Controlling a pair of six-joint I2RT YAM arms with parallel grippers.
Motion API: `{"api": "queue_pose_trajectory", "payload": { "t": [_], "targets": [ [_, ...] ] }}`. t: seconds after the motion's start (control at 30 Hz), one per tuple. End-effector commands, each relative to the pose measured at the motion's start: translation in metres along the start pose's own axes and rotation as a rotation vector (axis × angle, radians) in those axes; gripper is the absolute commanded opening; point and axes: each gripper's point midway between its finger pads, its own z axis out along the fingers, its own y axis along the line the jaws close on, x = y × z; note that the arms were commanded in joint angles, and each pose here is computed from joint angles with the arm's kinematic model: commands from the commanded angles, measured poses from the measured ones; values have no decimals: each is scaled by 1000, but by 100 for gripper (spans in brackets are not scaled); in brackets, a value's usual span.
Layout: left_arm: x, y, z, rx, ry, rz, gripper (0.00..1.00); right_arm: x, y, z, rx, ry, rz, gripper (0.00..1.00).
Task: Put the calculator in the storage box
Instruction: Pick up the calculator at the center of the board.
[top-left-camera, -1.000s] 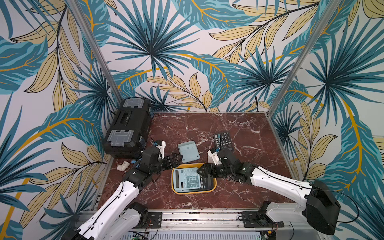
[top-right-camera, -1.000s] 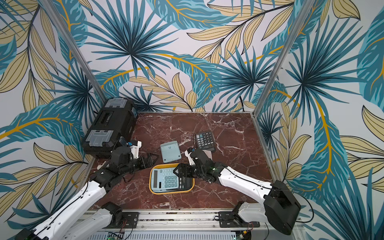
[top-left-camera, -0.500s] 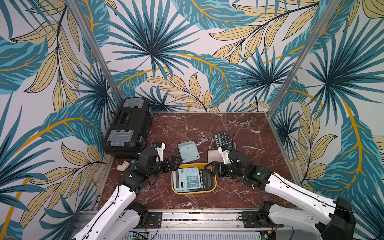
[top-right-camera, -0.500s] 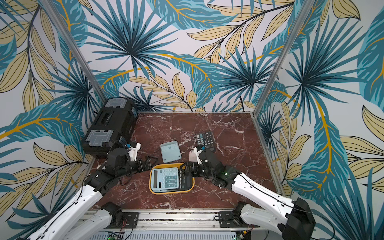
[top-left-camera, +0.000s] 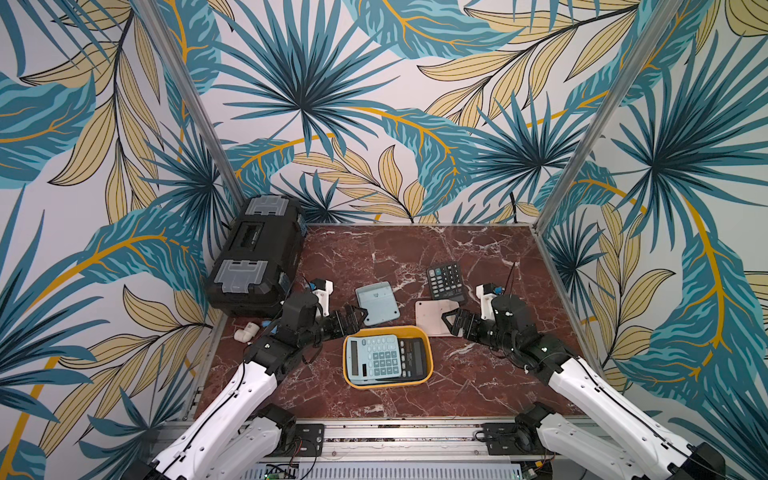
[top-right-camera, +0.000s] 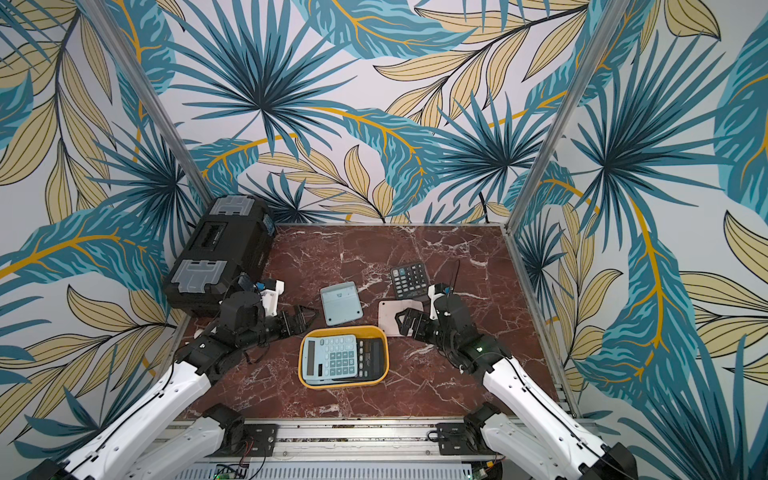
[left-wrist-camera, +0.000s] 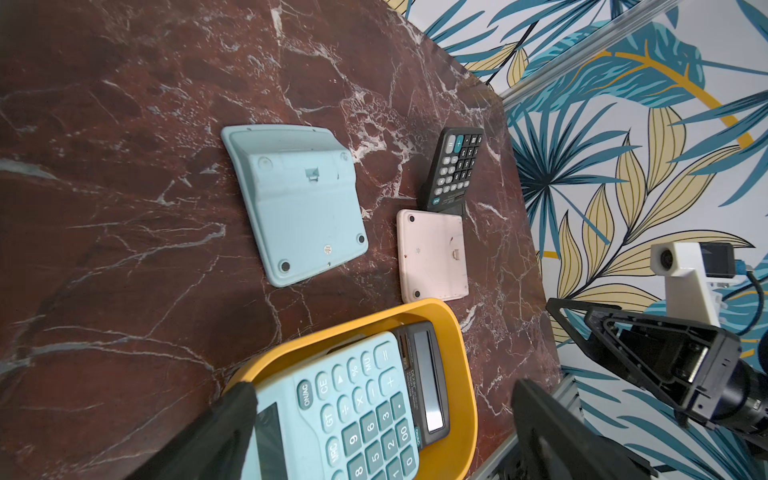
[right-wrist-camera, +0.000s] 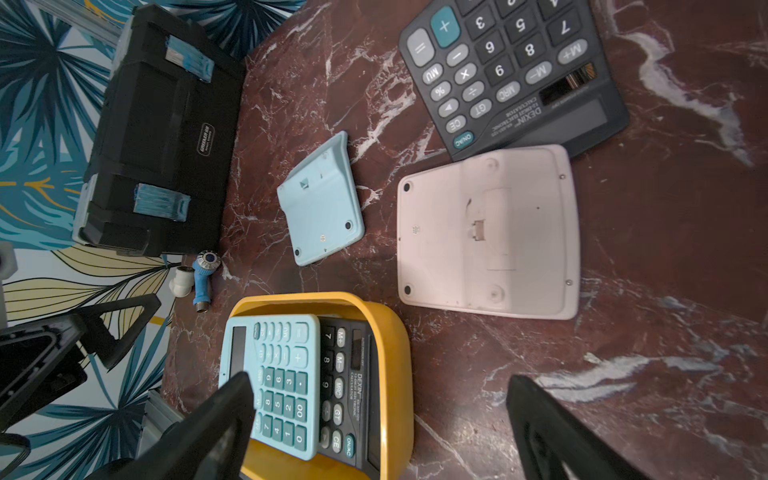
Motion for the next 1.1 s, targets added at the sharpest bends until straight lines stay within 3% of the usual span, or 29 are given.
{"api": "queue_pose_trajectory", "payload": {
  "t": [0.0,0.3,0.47,0.63,1.07],
  "targets": [
    [-18,-9,10,32,-54,22,100,-2,-9,7,20,44,-12,99],
    [-39,-15,50,30,-15,79,100,-43,-33,30,92,23,31,100],
    [-56,-35,79,98,20,111,100,-69,-54,47,162,4,39,99],
    [-73,-52,119,141,101,200,100,-96,-62,66,143,6,72,98],
    [-87,-75,215,292,279,276,100,-147,-90,114,151,40,86,77]
  ]
}}
